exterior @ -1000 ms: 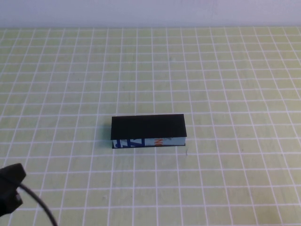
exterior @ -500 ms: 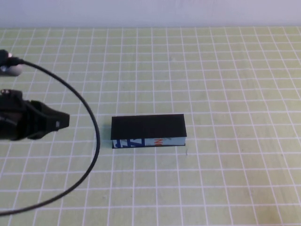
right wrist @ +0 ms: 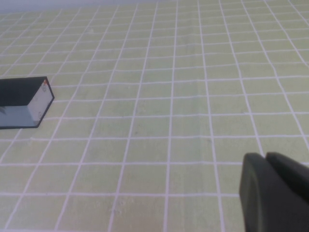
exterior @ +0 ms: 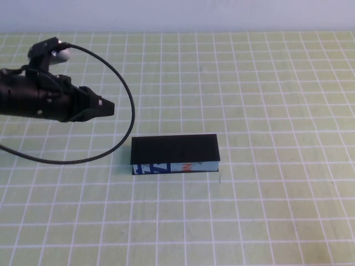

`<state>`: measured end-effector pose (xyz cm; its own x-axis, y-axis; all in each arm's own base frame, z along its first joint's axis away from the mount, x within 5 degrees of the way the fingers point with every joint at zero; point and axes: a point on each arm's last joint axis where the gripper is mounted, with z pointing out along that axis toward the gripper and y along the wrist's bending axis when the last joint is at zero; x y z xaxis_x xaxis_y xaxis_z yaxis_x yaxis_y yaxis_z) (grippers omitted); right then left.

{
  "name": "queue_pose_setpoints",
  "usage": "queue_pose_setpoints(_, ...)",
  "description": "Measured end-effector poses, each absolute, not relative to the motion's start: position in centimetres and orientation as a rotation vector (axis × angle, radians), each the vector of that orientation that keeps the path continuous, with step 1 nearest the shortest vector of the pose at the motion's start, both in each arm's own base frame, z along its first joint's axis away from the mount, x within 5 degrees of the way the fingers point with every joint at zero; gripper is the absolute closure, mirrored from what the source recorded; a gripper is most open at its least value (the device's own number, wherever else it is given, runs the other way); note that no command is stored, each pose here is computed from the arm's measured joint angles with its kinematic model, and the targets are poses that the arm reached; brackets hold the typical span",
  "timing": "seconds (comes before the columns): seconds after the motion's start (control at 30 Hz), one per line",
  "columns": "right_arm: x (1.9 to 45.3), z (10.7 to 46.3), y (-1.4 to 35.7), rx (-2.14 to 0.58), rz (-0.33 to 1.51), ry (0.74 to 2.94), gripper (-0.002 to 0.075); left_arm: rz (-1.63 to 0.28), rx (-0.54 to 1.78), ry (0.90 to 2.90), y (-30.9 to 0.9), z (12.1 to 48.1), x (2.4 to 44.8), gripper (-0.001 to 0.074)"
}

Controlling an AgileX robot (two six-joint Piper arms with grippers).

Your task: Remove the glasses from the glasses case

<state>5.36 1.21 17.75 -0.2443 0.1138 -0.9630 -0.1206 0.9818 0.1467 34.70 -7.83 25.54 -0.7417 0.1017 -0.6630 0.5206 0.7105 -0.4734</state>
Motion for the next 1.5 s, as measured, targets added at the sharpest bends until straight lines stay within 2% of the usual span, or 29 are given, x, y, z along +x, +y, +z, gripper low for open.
queue_pose_setpoints(0.27, 5.4, 17.7, 1.2, -0.005, 0.22, 1.804, 0.0743, -0.92, 0.46, 2.316, -8.1, 22.7, 38.9, 0.0739)
queue_pose_setpoints(0.57, 5.4, 17.8, 1.2, 0.01, 0.237, 1.798, 0.0743, -0.968, 0.505, 2.332, -9.8, 20.5, 40.9, 0.0739)
queue_pose_setpoints(0.83, 5.6, 19.4, 1.2, 0.347, 0.568, 1.604, 0.0743, -0.989, 0.546, 2.344, -11.8, 18.5, 42.3, 0.0739)
queue_pose_setpoints(1.03, 5.7, 20.1, 0.7, 0.523, 0.687, 1.487, 0.0743, -0.995, 0.524, 2.381, -12.2, 16.5, 42.8, 0.0739)
queue_pose_setpoints(1.13, 5.6, 20.7, 1.3, 0.504, 0.751, 1.539, 0.0743, -0.993, 0.508, 2.399, -12.1, 15.5, 43.0, 0.0739)
queue_pose_setpoints(1.23, 5.9, 22.7, 2.3, 0.439, 0.805, 1.647, 0.0743, -0.989, 0.494, 2.414, -12.1, 14.7, 43.2, 0.0739)
queue_pose_setpoints(1.5, 9.8, 27.4, 4.3, 0.124, 0.76, 2.004, 0.0743, -0.985, 0.49, 2.418, -12.1, 14.4, 43.3, 0.0739)
